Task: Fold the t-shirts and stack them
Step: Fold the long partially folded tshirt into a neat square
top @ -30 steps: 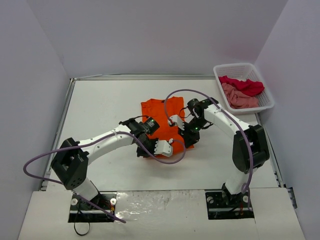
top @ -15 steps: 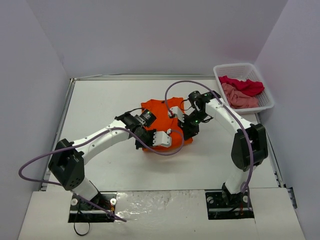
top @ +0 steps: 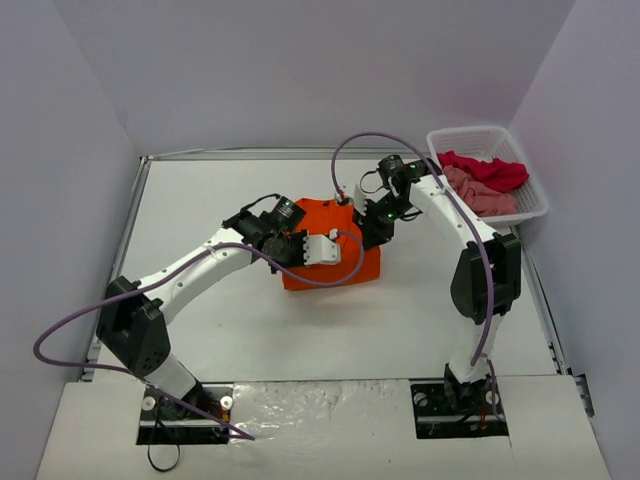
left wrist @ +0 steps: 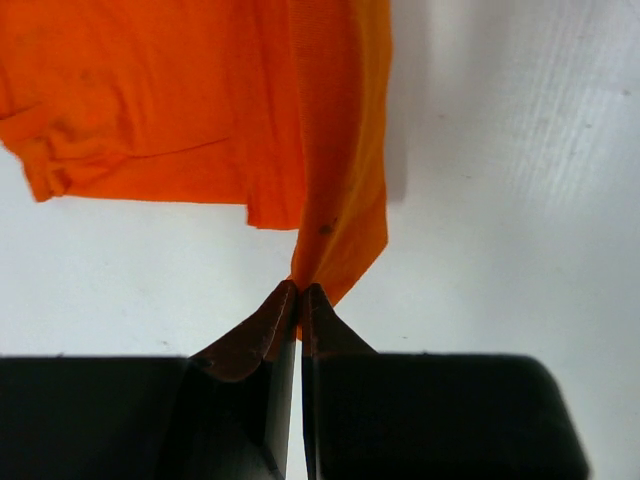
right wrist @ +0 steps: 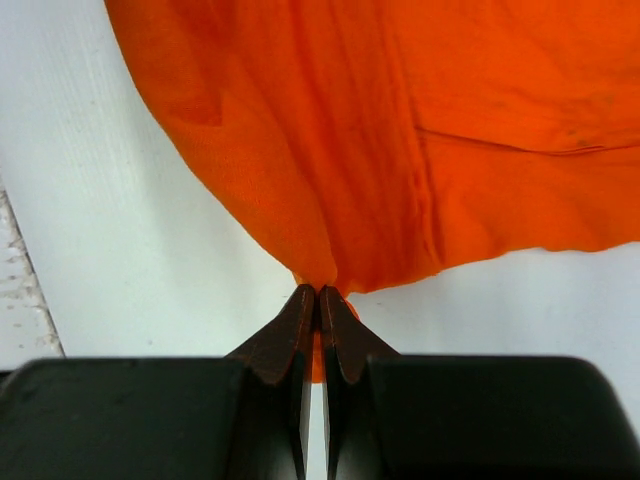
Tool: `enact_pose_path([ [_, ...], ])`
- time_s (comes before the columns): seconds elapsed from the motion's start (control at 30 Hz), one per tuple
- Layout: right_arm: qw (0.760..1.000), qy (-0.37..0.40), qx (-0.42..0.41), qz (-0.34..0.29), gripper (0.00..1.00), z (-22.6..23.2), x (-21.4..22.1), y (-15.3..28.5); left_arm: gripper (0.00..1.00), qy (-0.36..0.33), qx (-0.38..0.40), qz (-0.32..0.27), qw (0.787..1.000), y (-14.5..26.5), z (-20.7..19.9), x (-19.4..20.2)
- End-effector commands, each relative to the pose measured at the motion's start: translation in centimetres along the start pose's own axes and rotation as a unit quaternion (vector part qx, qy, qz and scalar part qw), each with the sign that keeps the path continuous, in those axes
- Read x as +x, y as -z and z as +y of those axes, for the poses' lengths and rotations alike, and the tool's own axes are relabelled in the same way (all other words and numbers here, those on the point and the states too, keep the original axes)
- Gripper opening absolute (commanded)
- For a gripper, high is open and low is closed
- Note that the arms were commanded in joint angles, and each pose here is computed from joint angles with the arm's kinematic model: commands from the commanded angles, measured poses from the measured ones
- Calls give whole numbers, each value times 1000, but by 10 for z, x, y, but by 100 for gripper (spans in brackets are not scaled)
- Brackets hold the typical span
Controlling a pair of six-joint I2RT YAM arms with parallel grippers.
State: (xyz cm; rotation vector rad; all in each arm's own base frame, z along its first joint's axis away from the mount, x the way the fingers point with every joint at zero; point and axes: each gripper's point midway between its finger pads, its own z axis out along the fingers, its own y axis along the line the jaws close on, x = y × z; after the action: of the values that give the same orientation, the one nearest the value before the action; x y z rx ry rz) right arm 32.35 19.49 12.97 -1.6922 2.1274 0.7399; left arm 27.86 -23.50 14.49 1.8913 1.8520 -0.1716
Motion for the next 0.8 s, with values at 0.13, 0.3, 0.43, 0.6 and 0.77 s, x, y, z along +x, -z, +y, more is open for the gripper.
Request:
enact_pose_path([
  [0.13,999,-17,41,-27,0,-30,-20,18,2,35,-96,-20,995,18,61,-8],
  [0.3,996,-15,75,-45,0,-55,-35,24,2,45,-128,-25,990,18,81,-8],
  [0.43,995,-17,86,-47,0,-70,-40,23,2,51,-151,-25,987,20,95,-5],
  [0.6,993,-20,105,-50,0,-90,-46,19,2,57,-178,-21,982,21,113,-3],
  [0.77,990,-18,124,-61,0,-103,-56,22,2,69,-208,-27,975,25,131,-4],
])
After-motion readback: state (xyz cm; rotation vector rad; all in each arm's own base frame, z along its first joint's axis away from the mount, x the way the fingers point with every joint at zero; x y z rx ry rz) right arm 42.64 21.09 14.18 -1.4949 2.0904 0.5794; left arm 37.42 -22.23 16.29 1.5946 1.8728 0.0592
